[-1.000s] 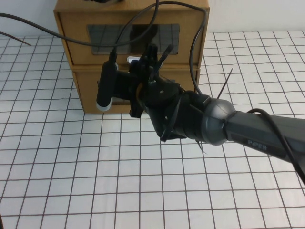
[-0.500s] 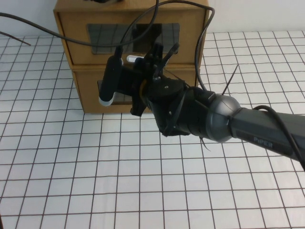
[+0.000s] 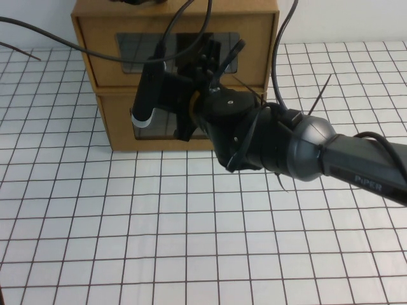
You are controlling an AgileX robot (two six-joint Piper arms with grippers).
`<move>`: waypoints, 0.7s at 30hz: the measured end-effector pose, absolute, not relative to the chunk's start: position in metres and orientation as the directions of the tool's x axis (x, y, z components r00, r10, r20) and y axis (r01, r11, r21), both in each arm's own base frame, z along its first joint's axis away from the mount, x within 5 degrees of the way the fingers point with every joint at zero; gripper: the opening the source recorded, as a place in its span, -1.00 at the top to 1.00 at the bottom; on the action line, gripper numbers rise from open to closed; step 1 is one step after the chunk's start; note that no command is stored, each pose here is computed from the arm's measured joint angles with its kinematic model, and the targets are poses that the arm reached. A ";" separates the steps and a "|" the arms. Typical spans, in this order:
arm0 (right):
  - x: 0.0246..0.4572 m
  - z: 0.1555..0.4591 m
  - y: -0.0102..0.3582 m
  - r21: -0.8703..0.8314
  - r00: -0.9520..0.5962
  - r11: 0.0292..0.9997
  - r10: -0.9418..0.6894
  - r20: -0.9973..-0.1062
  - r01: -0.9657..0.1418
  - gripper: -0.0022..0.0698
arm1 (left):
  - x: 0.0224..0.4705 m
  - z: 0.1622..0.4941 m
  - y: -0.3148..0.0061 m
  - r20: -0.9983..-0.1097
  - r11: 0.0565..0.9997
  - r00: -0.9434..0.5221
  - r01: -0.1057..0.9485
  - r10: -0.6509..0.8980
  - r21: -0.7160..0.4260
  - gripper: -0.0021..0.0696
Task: Open the shoe box
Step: 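Pull the top drawer of the cardboard box fully open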
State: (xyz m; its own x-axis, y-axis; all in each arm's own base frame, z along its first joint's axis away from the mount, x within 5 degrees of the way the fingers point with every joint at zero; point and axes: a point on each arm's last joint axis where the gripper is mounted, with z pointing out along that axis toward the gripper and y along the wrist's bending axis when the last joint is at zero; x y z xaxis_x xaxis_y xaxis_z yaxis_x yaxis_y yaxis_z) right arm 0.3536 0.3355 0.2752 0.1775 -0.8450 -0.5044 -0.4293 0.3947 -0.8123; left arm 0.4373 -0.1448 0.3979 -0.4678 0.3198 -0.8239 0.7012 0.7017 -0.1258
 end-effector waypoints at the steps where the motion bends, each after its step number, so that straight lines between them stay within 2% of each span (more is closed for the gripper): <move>1: 0.354 0.275 0.336 -0.815 0.181 0.392 -0.846 -0.501 -0.427 0.49 | 0.437 0.398 -0.145 -0.823 0.701 -0.469 0.702 0.321 -0.126 0.95; 5: 0.353 0.274 0.337 -0.816 0.198 0.380 -0.844 -0.499 -0.435 0.47 | 0.437 0.398 -0.145 -0.824 0.701 -0.468 0.702 0.321 -0.126 0.95; 12: 0.354 0.270 0.339 -0.813 0.202 0.374 -0.843 -0.499 -0.446 0.25 | 0.437 0.398 -0.145 -0.823 0.700 -0.469 0.702 0.322 -0.126 0.95; 21: 0.354 0.267 0.340 -0.804 0.190 0.382 -0.841 -0.507 -0.457 0.29 | 0.437 0.398 -0.145 -0.822 0.700 -0.470 0.703 0.323 -0.127 0.95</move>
State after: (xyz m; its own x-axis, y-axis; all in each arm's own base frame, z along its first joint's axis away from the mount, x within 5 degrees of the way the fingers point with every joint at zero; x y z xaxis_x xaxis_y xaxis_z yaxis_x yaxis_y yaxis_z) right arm 0.3540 0.3398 0.2668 0.1901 -0.8407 -0.5071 -0.4568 0.3815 -0.8036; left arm 0.4369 -0.1448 0.3978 -0.4699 0.3229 -0.8216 0.7031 0.6996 -0.1271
